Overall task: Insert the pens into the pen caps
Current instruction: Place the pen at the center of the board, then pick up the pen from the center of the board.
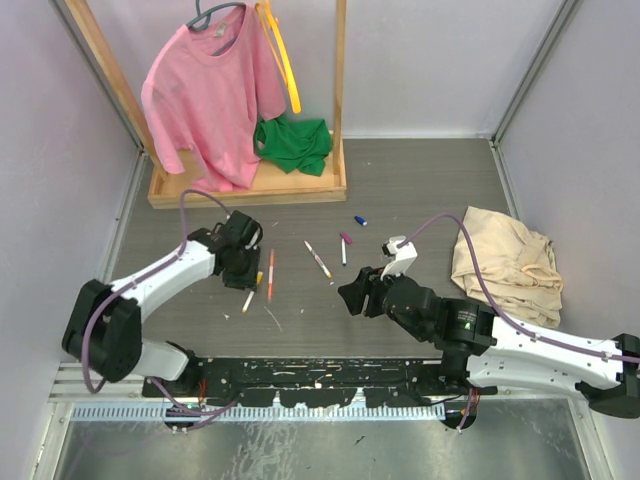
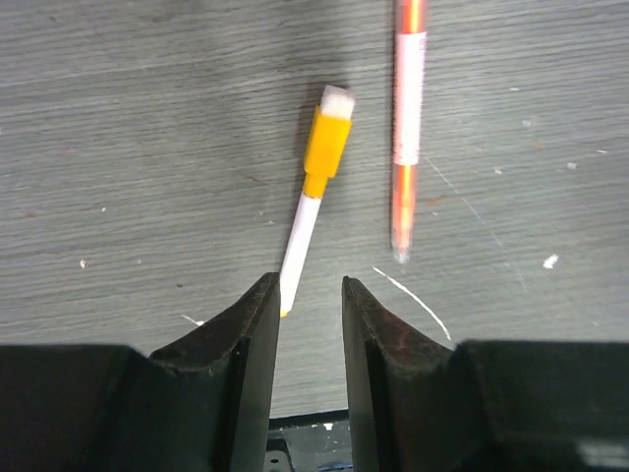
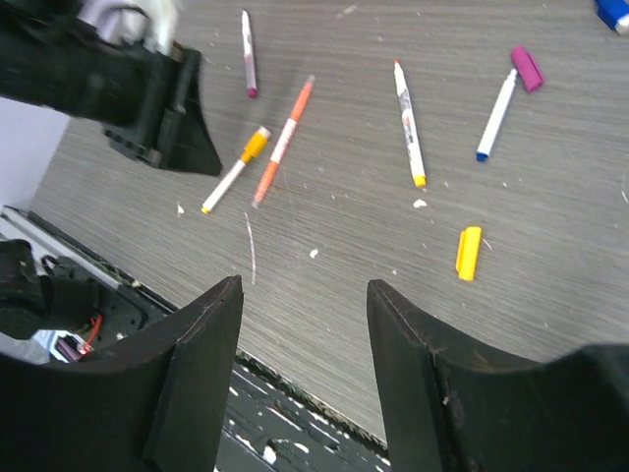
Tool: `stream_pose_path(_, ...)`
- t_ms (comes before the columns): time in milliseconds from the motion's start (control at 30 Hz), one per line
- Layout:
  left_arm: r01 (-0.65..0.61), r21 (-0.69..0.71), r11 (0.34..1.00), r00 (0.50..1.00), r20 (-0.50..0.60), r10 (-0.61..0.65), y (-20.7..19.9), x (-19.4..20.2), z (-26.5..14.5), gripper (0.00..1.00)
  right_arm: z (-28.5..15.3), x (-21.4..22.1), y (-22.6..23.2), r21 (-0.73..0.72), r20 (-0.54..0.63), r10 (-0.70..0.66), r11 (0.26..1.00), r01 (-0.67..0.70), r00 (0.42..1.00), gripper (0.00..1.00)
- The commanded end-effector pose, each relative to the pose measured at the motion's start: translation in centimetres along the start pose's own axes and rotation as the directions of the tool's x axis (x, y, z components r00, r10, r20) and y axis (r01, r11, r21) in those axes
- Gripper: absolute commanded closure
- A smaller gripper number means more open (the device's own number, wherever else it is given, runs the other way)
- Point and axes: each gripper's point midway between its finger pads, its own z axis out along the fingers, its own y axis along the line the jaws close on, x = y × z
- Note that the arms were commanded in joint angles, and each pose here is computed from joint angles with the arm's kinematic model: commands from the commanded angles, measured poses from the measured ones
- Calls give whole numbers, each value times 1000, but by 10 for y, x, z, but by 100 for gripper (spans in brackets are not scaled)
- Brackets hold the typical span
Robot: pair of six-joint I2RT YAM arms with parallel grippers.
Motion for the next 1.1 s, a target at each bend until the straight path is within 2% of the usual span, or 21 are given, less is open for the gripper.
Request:
stream_pose_path(0, 1, 80, 997, 990, 140, -12, -10, -21, -39, 67, -8, -11, -3, 54, -10, 33, 998, -32, 999, 41)
stream_pose_path(167, -21, 165, 986, 964, 264, -24, -15, -26, -73, 65, -4, 3, -4, 137, -134, -8, 990, 26, 991, 41)
stream_pose_path(267, -32, 194, 980, 945, 326, -34, -16, -27, -90, 60, 2, 16, -7, 179, -215, -31, 981, 70, 976, 41)
stream_pose_path(500, -39, 195, 980, 922, 386, -40, -9, -25, -110, 55, 20, 26, -24, 232, -274, -3, 970, 69, 962, 41)
stream_pose_path(667, -56, 221, 974, 905, 424, -44, -13, -29, -117, 56, 45, 27, -39, 205, -347, -8, 975, 84, 938, 41)
stream_pose_path(833, -121, 267, 956, 845, 533, -42, -21, -42, -146, 56, 83, 29, -37, 105, -430, -86, 984, 145, 899, 42)
stream_pose_path(1067, -136, 253, 958, 795, 604, -47, -16, -50, -169, 55, 147, 23, -54, 105, -504, -169, 961, 254, 847, 45)
